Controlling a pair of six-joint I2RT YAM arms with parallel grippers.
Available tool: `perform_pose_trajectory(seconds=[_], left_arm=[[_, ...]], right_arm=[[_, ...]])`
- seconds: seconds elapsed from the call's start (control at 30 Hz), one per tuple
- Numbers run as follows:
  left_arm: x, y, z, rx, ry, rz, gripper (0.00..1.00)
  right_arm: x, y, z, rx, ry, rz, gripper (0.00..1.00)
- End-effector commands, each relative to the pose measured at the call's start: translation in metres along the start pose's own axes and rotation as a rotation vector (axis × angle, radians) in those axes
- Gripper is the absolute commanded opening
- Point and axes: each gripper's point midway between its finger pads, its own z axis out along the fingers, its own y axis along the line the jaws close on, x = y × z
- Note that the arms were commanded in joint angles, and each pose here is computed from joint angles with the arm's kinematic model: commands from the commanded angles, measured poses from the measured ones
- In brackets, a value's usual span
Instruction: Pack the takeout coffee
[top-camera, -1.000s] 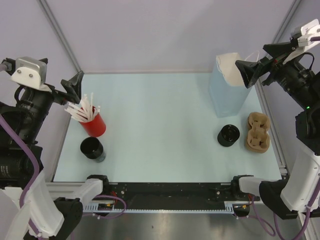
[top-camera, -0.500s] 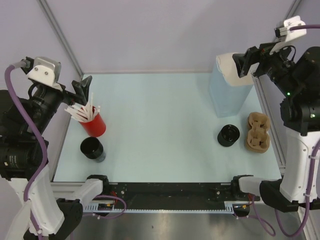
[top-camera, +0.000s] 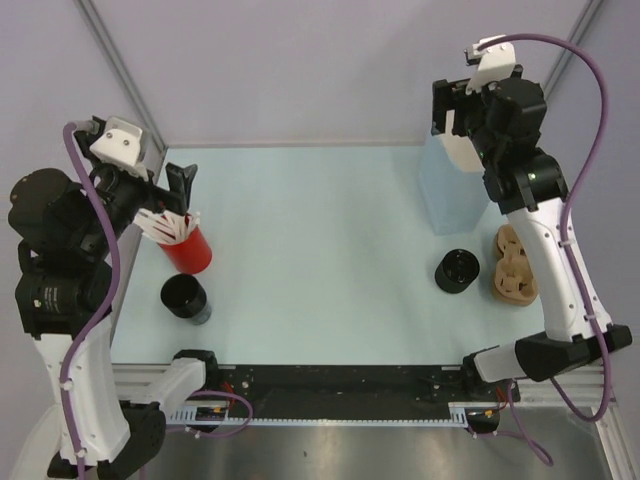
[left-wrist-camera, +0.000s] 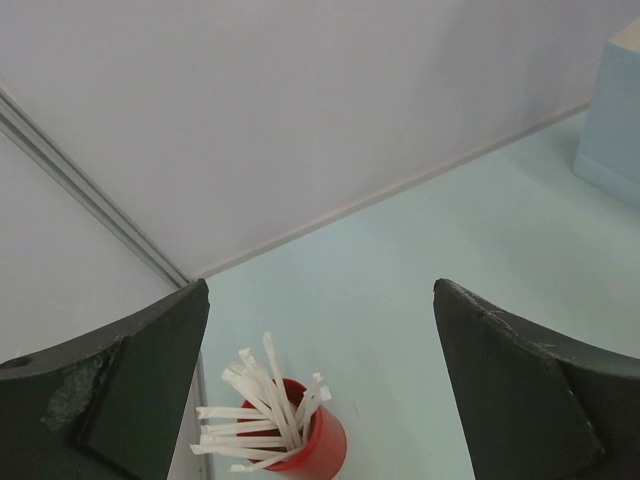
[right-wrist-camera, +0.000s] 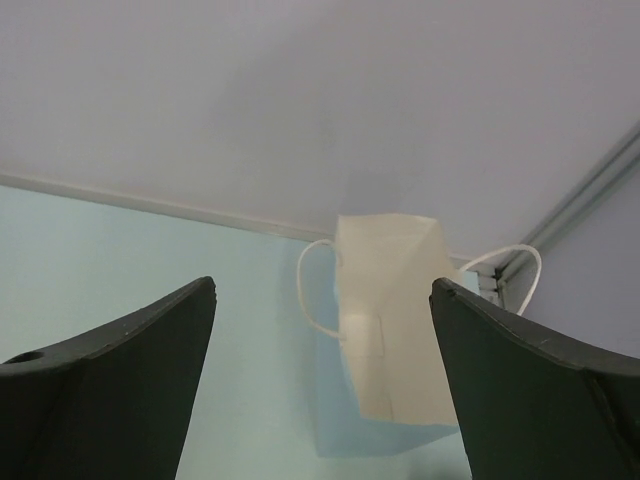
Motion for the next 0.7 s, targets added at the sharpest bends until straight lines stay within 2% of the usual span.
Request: perform_pose_trajectory(seconds=[0.0,0.23,0.33,0.5,0.67], left_arm=[[0.012,0.006,0.004,-0.031,0.019,0.011,0.99],[0.03,0.005,0.01,-0.032,0.059,0.01,0.99],[0.036,0.002,0.012,-0.022,0.068,-0.001,0.99],[0.047,0.0,0.016,-0.014,0.089,-0.011,0.99],[0.051,-0.002,0.017,-0.01,0.097,-0.017,0.99]], right_arm=[[-0.001,-0.019,0.027,0.159,-0.016,0.044,0.93],[0.05,-0.005,0.067,0.149,0.11,0.045,0.88],[0.067,-0.003,0.079,0.154,0.151,0.043,0.82],[0.081,-0.001,0.088,0.151,0.186,0.059,0.67],[0.101,0.005,0.099,0.141,0.246,0.063,0.6]])
